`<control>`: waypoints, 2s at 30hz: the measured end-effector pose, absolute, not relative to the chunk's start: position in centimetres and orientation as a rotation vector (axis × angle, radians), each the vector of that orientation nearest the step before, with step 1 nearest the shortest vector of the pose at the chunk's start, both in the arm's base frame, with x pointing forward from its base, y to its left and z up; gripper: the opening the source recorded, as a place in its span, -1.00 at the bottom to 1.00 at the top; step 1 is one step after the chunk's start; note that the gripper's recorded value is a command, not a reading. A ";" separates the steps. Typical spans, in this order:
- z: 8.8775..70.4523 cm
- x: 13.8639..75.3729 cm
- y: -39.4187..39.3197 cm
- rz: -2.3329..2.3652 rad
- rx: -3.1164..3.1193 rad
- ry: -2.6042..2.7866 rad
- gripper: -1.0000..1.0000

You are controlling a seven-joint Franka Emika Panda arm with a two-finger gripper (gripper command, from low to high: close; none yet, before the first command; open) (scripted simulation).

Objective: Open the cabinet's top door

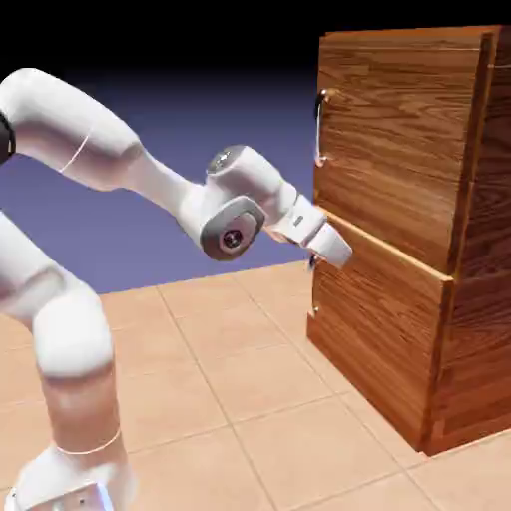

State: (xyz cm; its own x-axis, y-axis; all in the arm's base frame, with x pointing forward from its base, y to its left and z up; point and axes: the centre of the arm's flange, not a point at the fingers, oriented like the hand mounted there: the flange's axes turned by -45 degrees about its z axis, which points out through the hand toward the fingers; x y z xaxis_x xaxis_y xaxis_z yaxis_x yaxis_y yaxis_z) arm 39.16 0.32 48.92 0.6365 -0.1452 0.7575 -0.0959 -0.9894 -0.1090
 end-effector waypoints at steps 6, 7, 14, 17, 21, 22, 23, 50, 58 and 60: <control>55.4 38.9 0.8 -1.390 -2.423 0.735 0.00; 56.4 38.8 0.9 -1.394 -2.353 0.807 0.00; 62.4 37.6 3.2 -1.349 -1.836 1.191 0.00; 64.3 37.0 4.6 -1.291 -1.616 1.297 0.00; 66.3 36.3 6.9 -1.184 -1.337 1.397 0.00; 66.6 36.2 7.5 -1.152 -1.270 1.415 0.00; 67.0 36.1 8.2 -1.119 -1.205 1.432 0.00; 57.9 42.9 25.3 -0.034 0.033 1.569 0.00; 57.8 43.8 24.3 0.009 -0.008 1.570 -1.00; 57.8 42.3 23.7 0.036 -0.039 1.570 -1.00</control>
State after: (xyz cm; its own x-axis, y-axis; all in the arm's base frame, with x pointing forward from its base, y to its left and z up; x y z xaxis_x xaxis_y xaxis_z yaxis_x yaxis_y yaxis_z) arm 42.34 23.71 57.77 0.0005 -0.0021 -1.0000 -0.0478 0.9989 -0.0022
